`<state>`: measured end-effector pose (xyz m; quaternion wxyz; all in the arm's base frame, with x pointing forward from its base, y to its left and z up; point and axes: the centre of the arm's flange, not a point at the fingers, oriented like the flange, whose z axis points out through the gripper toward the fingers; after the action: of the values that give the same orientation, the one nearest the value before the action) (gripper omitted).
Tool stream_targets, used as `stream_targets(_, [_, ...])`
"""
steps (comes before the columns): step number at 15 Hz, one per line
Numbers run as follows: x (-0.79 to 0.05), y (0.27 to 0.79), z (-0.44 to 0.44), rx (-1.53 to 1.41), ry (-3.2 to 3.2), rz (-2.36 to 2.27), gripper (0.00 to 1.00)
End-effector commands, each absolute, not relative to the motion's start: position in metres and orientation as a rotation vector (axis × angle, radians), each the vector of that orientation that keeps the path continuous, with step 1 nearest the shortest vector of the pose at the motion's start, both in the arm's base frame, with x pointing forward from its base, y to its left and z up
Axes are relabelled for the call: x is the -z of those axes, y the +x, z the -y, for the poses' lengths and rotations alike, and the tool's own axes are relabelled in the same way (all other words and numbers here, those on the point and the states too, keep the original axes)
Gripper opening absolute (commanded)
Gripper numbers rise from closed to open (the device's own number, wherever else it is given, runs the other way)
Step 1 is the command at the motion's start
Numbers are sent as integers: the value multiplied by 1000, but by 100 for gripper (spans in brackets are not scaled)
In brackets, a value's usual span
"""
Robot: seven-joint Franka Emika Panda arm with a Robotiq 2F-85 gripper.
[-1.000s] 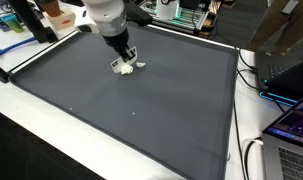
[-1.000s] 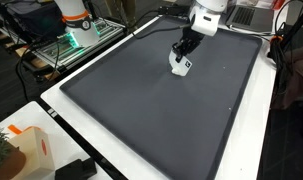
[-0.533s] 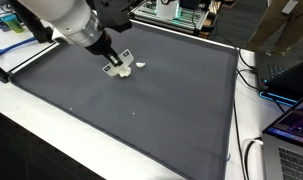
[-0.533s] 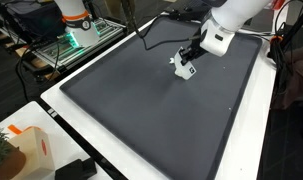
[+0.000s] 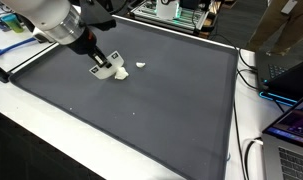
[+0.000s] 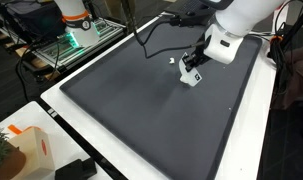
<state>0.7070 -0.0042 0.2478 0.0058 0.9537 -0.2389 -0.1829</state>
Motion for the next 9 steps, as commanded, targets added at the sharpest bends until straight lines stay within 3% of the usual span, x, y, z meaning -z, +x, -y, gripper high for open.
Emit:
stream_targets(1, [-225, 665, -1, 635, 2982, 643, 1])
stream_targets(9, [-240, 593, -5, 718, 3046, 499, 1])
